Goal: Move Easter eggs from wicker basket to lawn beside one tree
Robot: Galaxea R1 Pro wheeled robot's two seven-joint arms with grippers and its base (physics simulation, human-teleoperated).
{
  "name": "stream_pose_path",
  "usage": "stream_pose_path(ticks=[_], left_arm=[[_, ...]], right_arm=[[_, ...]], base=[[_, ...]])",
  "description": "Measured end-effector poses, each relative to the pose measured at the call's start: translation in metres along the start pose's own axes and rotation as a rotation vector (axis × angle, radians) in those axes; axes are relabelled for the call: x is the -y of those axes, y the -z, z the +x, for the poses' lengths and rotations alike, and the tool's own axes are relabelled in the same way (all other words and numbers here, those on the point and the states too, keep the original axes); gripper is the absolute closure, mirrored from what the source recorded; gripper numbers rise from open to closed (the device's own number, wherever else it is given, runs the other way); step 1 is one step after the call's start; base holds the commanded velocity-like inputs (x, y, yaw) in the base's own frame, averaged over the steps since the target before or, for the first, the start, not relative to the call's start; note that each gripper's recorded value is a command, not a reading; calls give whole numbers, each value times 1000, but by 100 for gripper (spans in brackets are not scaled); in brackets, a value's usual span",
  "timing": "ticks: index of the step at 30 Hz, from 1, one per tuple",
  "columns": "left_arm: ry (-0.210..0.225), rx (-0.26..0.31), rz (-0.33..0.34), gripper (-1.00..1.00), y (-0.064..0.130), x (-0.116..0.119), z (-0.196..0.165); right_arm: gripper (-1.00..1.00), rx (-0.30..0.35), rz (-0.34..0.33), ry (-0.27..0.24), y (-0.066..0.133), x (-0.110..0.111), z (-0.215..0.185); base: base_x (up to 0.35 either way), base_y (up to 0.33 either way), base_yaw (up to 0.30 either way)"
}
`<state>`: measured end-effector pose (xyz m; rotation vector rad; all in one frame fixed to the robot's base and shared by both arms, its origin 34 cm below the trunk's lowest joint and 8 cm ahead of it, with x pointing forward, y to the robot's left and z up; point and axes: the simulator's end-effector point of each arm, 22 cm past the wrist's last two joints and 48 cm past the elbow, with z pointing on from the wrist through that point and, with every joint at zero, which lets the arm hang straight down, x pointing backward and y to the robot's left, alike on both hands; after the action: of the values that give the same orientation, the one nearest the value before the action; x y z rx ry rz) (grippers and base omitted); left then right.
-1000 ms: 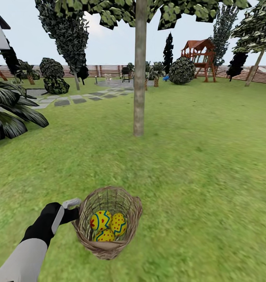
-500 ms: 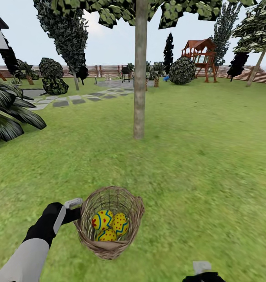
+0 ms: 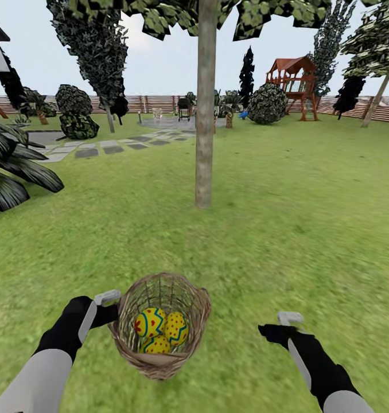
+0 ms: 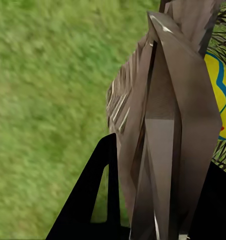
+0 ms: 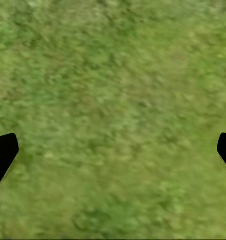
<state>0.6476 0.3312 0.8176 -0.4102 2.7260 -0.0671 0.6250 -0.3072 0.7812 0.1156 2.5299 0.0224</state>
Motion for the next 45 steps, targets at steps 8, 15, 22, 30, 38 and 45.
stream_pose_path(ticks=[8, 15, 22, 30, 38, 45], left_arm=[[0, -2, 1, 100, 0, 1, 1], [0, -8, 22, 100, -2, 15, 5], [-4, -7, 20, 100, -1, 16, 4], [-4, -8, 14, 100, -1, 13, 5], [-5, -7, 15, 100, -1, 14, 5], [-6, -8, 15, 100, -1, 14, 5]], right_arm=[[-100, 65, 13, 7, -13, 4, 146], [-100, -198, 37, -1, 30, 18, 303], [-100, -323, 41, -8, 59, 21, 368], [-100, -322, 40, -9, 59, 20, 368], [-100, -323, 40, -10, 59, 19, 368], [-100, -312, 38, -3, 57, 20, 365]], base=[[337, 0, 0], [337, 0, 0], [337, 0, 0], [337, 0, 0], [337, 0, 0], [337, 0, 0]])
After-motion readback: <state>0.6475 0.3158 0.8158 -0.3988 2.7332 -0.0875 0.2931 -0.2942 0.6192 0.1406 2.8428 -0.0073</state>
